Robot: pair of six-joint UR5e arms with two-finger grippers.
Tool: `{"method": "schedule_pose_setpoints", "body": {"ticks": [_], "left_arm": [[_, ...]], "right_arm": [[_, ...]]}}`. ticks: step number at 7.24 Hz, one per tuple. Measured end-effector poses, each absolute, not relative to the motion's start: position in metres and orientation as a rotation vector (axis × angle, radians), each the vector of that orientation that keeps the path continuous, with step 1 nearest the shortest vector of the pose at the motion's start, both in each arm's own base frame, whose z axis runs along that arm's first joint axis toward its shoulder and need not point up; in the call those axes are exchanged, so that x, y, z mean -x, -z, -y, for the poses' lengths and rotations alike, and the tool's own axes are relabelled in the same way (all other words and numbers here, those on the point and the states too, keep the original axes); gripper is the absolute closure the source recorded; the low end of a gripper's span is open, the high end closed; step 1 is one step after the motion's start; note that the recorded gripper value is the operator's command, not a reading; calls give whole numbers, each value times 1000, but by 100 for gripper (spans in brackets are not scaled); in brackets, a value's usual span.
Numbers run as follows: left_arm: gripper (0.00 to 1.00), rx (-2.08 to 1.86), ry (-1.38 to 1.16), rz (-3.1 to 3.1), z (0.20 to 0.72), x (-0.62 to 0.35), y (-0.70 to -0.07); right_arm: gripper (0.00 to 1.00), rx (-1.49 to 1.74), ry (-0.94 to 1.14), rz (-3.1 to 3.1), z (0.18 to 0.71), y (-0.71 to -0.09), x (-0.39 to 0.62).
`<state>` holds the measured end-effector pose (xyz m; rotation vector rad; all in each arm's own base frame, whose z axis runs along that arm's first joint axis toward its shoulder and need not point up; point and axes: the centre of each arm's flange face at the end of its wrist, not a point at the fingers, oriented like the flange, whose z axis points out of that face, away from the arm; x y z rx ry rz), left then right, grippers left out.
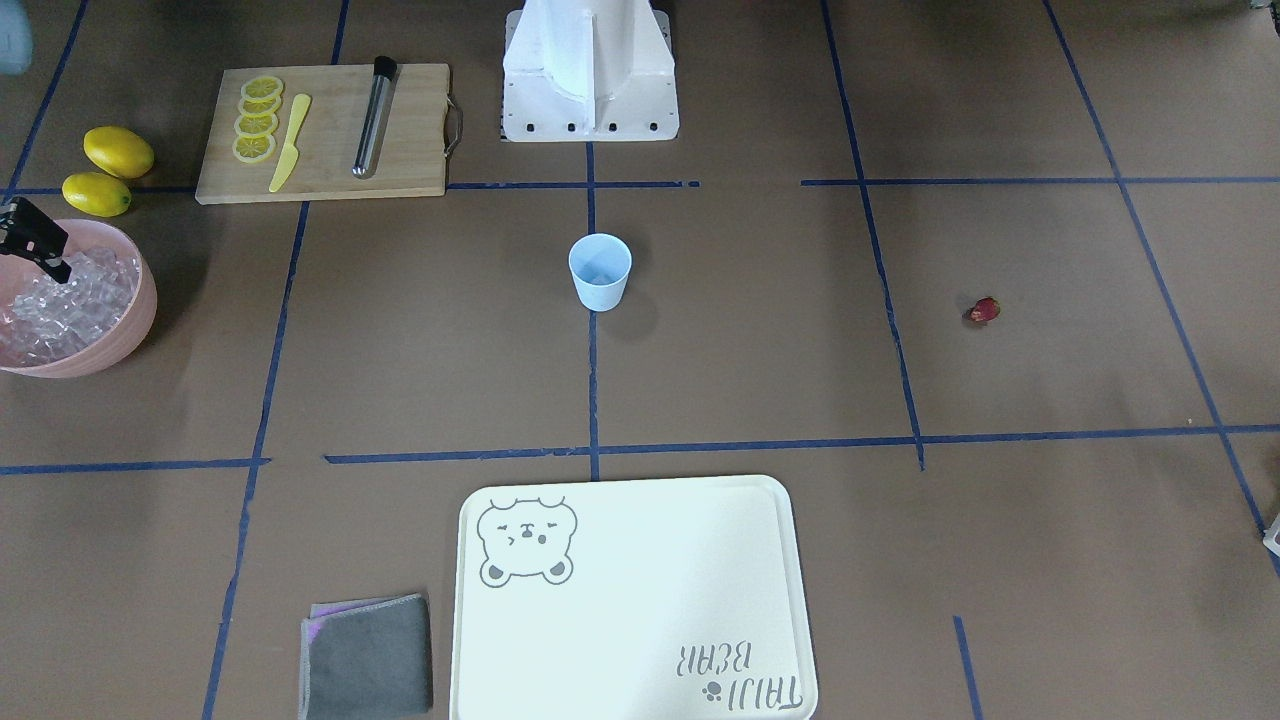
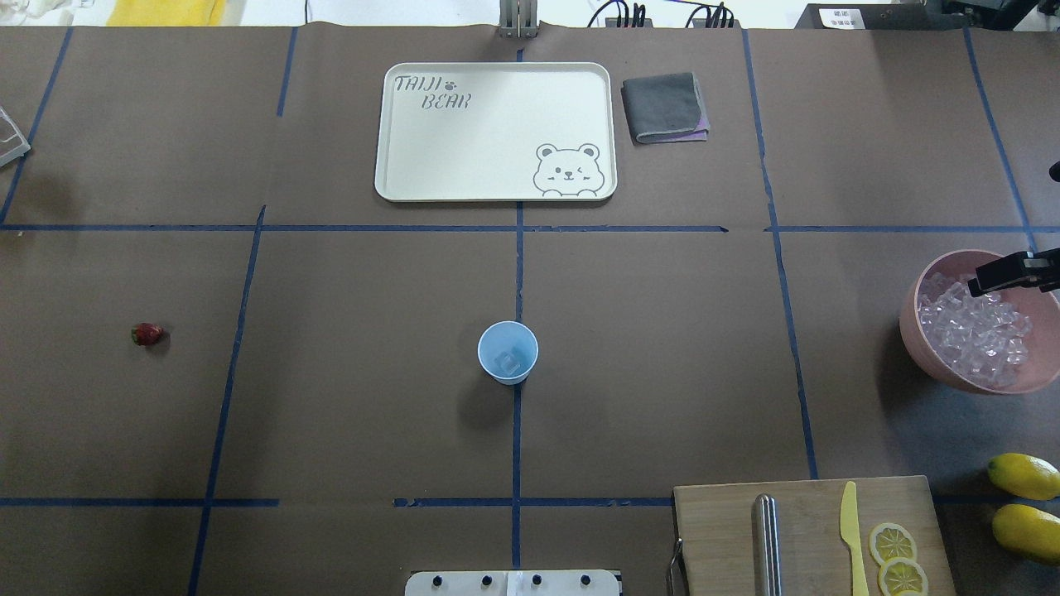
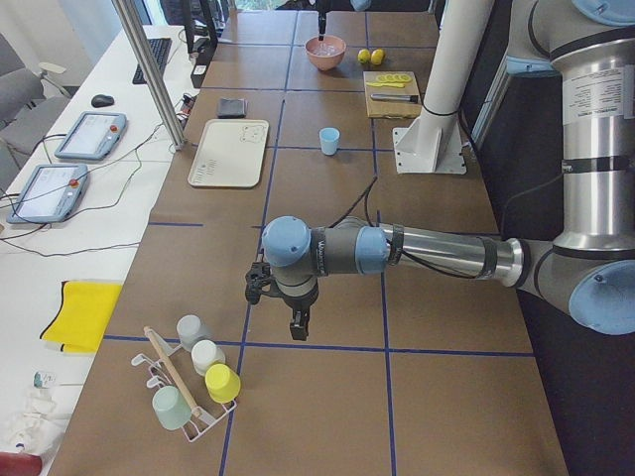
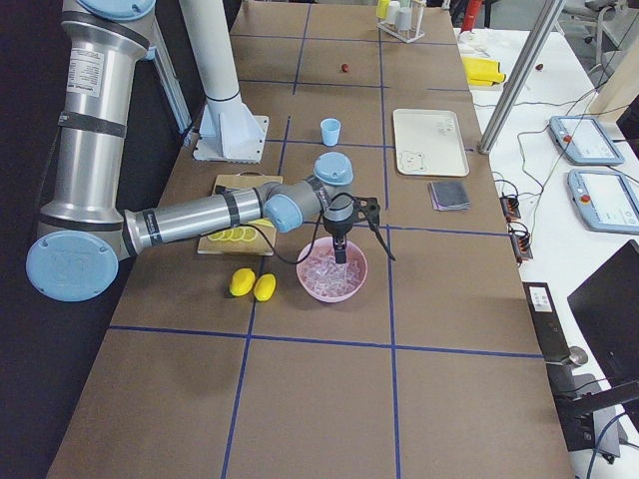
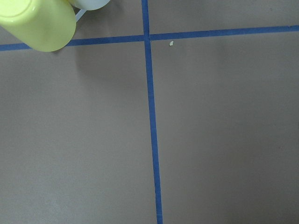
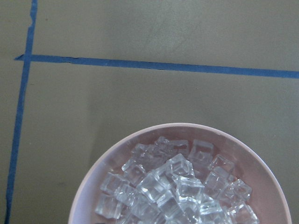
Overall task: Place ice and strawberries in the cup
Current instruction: 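Lower the right gripper into the bowl and grasp more ice cubes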
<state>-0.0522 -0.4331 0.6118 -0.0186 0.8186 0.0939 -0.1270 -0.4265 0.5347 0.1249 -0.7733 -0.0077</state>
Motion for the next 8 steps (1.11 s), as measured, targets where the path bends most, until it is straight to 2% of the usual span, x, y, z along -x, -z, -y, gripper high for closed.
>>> {"method": "schedule_pose_setpoints", "body": {"ticks": [2,7,8], "left_arm": [[0,18,-94,-819,433,52,-611],[0,21,-89,-860,432,49,-610],[0,21,-89,-862,432,49,-610]], "right_arm": [[18,-142,-39,792,431,-556,128],[23,-116,-37,730,407,-587,136],[28,-110,-36,725,404,-590,135]]}}
